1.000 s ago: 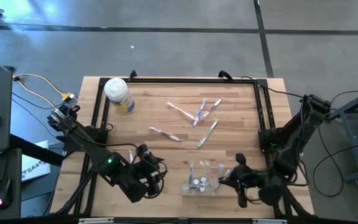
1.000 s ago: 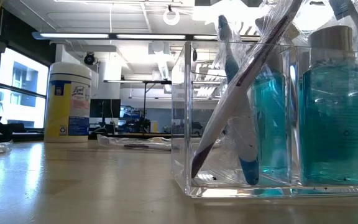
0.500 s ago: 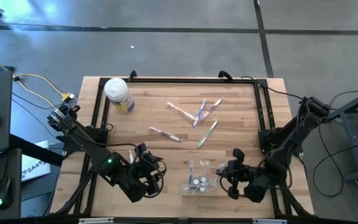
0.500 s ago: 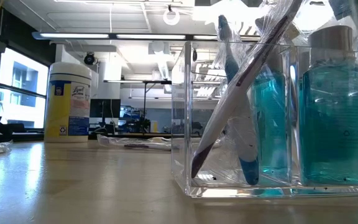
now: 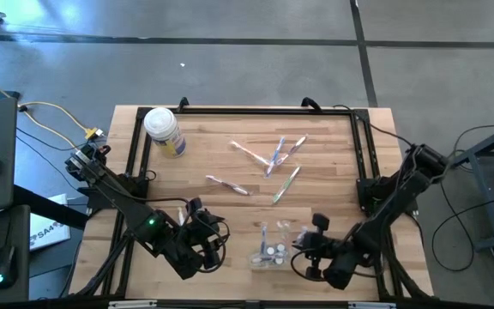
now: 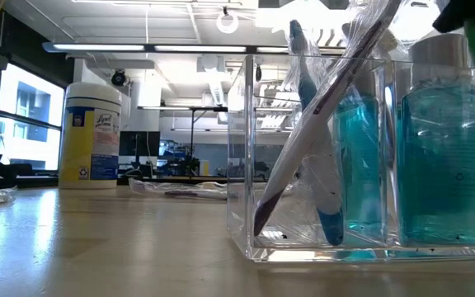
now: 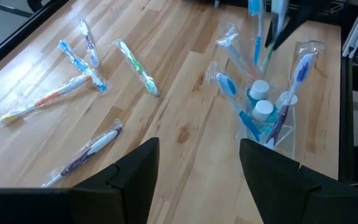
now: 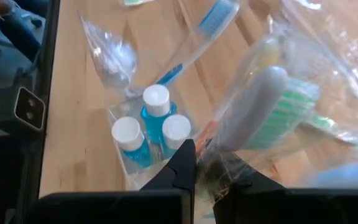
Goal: Pick & Place toothbrushing station
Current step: Put the middle green toothbrush into the transparent bin, then put the left green toothbrush into the transparent bin
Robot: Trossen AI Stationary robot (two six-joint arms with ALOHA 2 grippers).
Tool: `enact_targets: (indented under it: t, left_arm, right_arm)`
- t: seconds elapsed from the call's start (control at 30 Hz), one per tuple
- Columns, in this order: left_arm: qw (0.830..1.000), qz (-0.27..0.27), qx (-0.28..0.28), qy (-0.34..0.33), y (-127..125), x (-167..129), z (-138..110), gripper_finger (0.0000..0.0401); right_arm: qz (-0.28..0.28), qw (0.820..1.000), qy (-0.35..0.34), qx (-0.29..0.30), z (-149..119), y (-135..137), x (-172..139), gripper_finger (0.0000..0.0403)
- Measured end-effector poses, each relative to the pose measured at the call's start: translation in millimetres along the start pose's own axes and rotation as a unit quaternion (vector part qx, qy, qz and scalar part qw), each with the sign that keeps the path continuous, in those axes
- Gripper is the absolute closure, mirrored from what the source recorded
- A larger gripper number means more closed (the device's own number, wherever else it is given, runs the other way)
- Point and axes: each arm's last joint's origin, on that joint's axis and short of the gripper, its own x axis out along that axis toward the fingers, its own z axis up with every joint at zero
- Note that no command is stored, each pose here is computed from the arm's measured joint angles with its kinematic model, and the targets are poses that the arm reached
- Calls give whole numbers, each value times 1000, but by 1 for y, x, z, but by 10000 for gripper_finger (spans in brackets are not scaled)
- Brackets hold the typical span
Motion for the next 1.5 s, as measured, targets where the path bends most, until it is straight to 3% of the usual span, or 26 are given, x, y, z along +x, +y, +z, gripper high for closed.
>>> enact_targets:
  t: [0.33,0.63,0.87,1.23,1.5]
  left_arm:
    - [1000,-2,-6,2,0,0,0,180]
    - [1000,-5,-8,6,0,0,0,180]
    - [1000,-15,-13,19,-1,0,-1,180]
    - [1000,-17,-17,21,-1,0,-1,180]
    - [999,-19,-16,24,-1,0,-2,180]
  right_arm:
    - [2,999,37,0,-2,1,24,389]
    - [13,999,45,4,-1,1,27,376]
    - [34,997,74,2,-5,3,28,322]
    - [36,997,68,-5,-4,3,28,193]
    - [41,997,65,-31,-3,4,25,180]
